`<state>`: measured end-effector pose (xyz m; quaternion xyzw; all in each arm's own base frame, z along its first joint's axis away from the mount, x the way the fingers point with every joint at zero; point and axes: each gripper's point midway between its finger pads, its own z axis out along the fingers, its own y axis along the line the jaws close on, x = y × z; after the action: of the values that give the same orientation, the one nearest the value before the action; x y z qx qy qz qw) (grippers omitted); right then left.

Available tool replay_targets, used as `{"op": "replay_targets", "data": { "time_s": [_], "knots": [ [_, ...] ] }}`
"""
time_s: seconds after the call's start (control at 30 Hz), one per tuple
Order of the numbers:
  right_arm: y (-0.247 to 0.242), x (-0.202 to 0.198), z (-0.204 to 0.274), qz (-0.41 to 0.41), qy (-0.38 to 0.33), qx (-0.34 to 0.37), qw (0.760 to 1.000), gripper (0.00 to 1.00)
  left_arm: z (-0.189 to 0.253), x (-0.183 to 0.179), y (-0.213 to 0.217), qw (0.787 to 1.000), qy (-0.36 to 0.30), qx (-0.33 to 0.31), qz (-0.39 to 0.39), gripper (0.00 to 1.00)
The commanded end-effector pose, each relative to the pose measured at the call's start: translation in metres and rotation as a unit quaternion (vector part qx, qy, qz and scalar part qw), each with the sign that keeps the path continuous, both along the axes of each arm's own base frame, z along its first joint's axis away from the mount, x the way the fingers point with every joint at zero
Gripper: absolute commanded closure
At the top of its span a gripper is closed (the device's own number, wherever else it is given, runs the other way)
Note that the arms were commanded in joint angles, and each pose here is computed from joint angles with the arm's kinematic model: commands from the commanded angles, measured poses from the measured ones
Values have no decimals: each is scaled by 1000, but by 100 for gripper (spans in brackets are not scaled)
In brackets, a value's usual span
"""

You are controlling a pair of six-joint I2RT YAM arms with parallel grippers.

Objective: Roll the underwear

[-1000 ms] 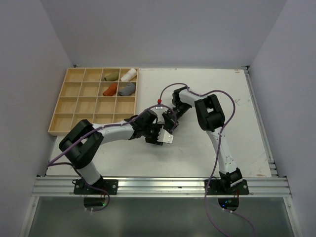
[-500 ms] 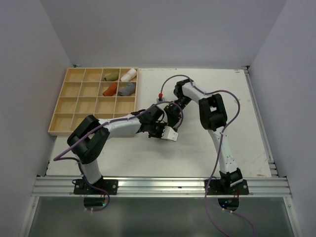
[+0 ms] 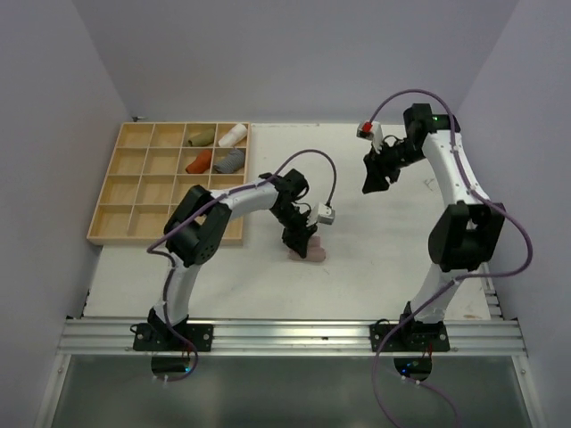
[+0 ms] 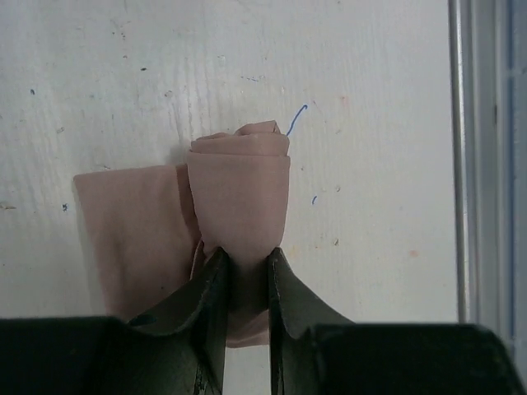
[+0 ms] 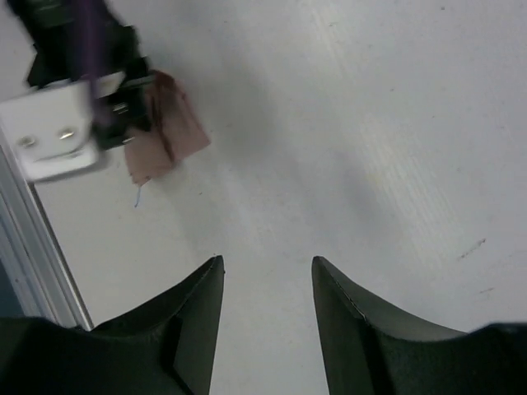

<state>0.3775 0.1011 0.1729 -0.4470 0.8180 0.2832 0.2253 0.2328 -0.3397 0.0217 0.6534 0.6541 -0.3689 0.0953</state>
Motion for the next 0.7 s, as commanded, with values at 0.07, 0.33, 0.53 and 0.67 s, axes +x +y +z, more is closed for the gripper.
{"op": "replay_targets", "data": {
  "time_s": [0.07, 0.33, 0.53, 0.67],
  "knots": [
    [15, -79, 7, 82, -36, -19, 996, 49, -77, -22, 59, 964, 211, 160, 38, 76],
    [87, -122, -43, 206, -140, -45, 968, 42, -97, 12, 56, 960, 241, 137, 36, 73],
    [148, -110, -78, 266, -211, -55, 939, 41, -102, 2, 61, 958, 249, 137, 38, 70],
    [161, -116, -97, 299, -206, -55, 930, 40, -101, 3, 61, 960, 243, 135, 44, 66]
  ]
}}
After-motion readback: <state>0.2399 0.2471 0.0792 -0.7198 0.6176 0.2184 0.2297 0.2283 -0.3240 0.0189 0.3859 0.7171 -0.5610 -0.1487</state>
